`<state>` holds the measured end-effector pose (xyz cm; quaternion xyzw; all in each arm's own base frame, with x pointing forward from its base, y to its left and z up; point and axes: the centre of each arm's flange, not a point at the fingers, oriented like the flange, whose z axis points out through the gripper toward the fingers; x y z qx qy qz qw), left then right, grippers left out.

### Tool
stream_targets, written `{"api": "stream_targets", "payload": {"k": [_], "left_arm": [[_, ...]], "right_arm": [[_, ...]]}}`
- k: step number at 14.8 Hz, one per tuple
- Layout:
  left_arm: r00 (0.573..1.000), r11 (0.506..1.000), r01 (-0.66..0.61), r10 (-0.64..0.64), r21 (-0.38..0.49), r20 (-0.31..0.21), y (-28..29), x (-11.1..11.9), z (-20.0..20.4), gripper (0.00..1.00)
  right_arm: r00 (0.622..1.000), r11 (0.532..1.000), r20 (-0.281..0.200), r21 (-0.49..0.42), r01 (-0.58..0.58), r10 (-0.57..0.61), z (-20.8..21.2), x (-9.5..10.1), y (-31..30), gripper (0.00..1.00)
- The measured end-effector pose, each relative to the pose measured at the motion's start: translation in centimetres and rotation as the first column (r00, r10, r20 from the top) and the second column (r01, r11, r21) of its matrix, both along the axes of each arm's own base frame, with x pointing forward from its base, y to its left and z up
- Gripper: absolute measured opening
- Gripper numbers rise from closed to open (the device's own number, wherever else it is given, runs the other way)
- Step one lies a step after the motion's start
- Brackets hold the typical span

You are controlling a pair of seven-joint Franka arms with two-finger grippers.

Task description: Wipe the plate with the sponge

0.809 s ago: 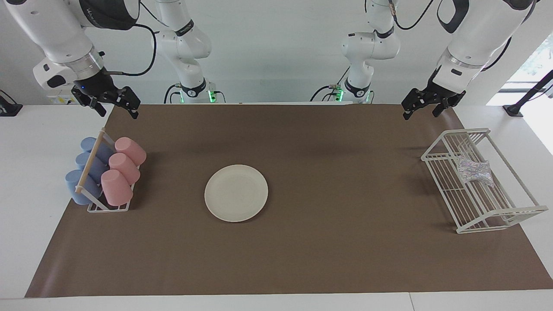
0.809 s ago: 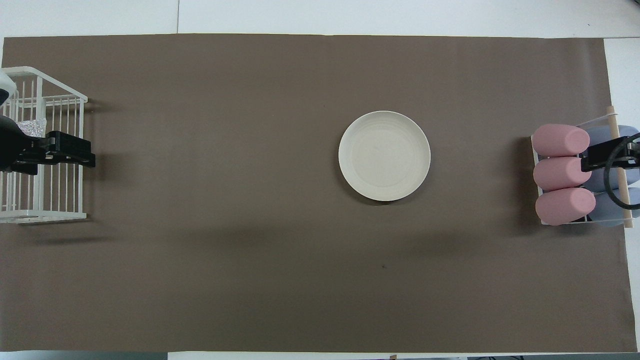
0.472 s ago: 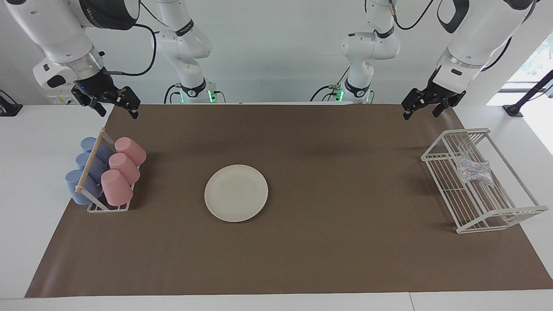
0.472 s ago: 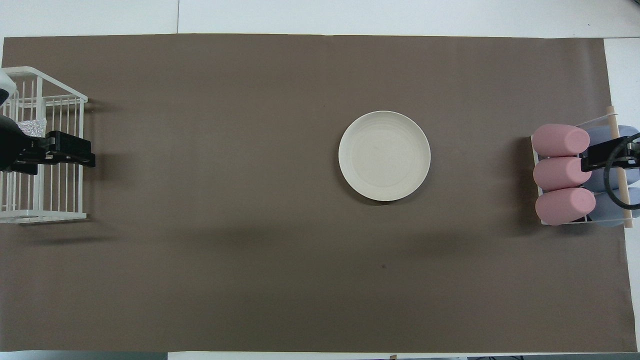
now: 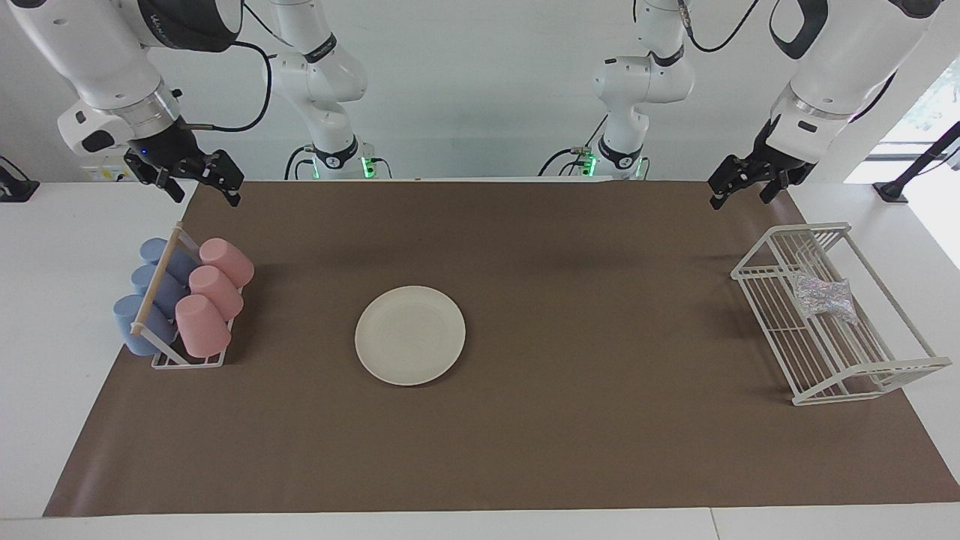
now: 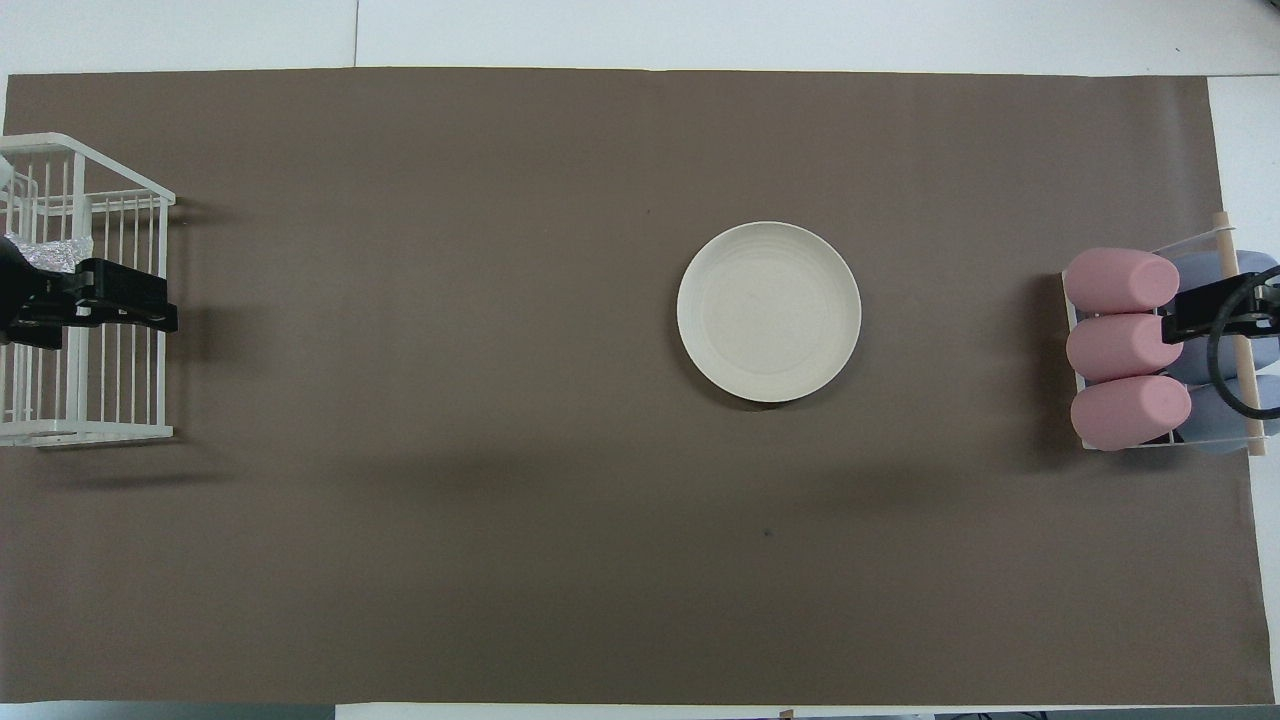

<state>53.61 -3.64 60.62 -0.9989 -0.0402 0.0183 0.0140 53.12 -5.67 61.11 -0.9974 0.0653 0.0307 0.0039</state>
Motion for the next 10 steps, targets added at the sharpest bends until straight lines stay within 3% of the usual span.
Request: {"api": "stream_targets", "payload": {"k": [5, 10], "left_arm": [[1.0, 0.956, -0.009, 0.01, 0.294, -0.003, -1.0, 0.9, -4.4, 1.0], [0.998, 0.821, 0.059, -0.066, 0.567, -0.009, -1.0, 5.3, -12.7, 1.0]], "right_arm": [[0.999, 0.999, -0.001, -0.003, 0.051, -0.051, 0.0, 0.0, 0.2, 1.0], [0.98, 0.98, -0.027, -0.02, 0.199, -0.2, 0.3, -0.5, 3.2, 1.0]]}}
